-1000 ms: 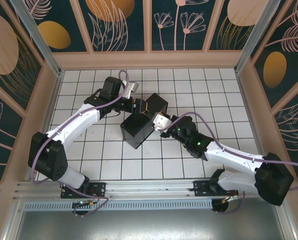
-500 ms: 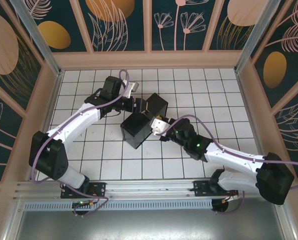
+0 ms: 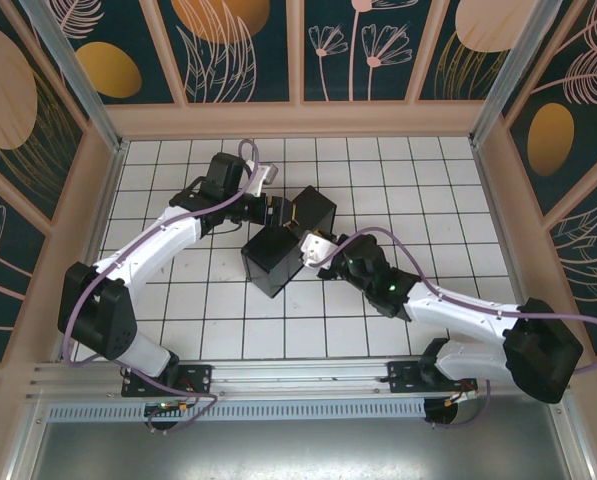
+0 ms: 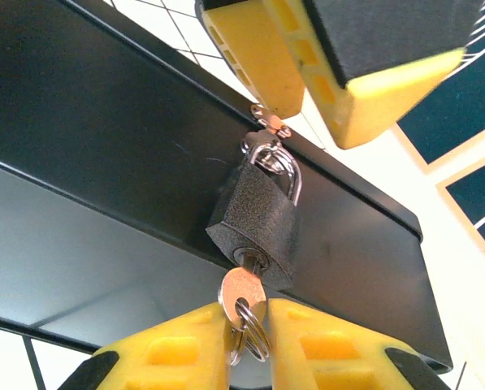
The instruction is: Unlock the padlock with the key
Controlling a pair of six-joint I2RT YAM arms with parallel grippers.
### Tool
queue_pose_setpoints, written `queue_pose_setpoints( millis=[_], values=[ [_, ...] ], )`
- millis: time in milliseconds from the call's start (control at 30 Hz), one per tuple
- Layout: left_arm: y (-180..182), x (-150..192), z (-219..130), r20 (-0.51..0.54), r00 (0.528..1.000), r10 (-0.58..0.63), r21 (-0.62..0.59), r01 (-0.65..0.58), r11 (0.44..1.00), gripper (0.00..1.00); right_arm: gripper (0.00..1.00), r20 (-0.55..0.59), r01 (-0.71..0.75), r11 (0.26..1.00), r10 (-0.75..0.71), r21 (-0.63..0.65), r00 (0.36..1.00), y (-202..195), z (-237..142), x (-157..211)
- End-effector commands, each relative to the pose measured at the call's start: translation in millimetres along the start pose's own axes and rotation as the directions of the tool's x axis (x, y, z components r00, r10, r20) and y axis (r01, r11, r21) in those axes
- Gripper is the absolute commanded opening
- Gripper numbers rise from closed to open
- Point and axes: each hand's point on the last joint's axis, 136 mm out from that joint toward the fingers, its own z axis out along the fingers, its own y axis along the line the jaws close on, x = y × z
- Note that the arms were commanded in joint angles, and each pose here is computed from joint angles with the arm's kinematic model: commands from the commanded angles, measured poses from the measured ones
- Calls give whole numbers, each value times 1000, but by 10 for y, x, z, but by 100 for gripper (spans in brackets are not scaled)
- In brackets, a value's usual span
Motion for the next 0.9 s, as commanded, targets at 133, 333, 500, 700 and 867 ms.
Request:
queue_pose_setpoints(
  millis=[133,333,500,700,867],
  values=[
    [-16,-14,-47,7,1000,16,5,-16,1000,65,17,78,-67,997,65,27,995,-148,-66,-218],
    [-30,-23,-71,13,1000,14,7,-14,1000,65,15,72,-128,992,128,-3,989,-97,-18,-173],
    [-51,-46,-106,20,1000,20,3,-20,1000,65,15,81,-238,971,238,-8,968,-191,-58,-86],
    [-140,-184,-199,58,998,32,12,-33,999,67,19,112,-408,909,416,-89,902,-270,-86,-125],
    [-171,-271,-261,83,996,28,14,-30,999,67,33,78,-482,862,497,-158,864,-237,-68,-150]
  ],
)
